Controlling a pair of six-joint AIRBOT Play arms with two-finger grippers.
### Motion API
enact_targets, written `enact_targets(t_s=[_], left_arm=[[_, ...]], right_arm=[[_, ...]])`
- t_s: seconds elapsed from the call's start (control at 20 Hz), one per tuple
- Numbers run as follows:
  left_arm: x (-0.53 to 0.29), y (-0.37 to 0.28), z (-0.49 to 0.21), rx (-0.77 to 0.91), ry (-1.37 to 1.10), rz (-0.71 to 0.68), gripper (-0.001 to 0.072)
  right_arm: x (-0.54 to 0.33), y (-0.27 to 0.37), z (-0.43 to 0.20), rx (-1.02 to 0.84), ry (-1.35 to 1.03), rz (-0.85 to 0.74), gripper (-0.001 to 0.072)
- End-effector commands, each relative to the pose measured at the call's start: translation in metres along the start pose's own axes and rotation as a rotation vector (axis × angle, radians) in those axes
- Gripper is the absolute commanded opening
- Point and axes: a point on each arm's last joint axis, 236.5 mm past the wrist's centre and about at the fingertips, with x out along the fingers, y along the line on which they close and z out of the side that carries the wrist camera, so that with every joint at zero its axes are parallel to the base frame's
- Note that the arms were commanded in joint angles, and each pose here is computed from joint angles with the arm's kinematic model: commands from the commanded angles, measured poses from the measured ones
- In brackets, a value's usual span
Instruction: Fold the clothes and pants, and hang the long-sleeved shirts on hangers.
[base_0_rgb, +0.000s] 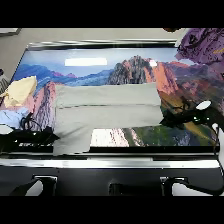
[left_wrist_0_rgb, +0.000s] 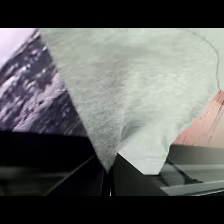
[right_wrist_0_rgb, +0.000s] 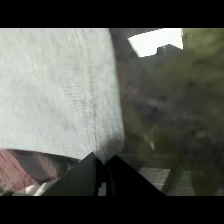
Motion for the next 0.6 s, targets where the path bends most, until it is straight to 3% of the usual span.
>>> enact_targets(t_s=[0.0,0.25,0.55], left_arm=[[-0.043,0.009,-0.026,0.042,-0.05,0.123,0.002],[-0.07,-0.016,-0.044,0.139,-0.163,0.084,0.002],[-0.058,-0.041,0.005,0.118,-0.254,-0.008,0.0019]], right_arm=[[-0.043,-0.015,-0.033,0.012,0.032,-0.152,0.0035],[-0.081,-0.003,-0.059,-0.022,0.004,-0.174,0.0034],[-0.07,0.021,-0.017,-0.048,-0.134,-0.063,0.0035]])
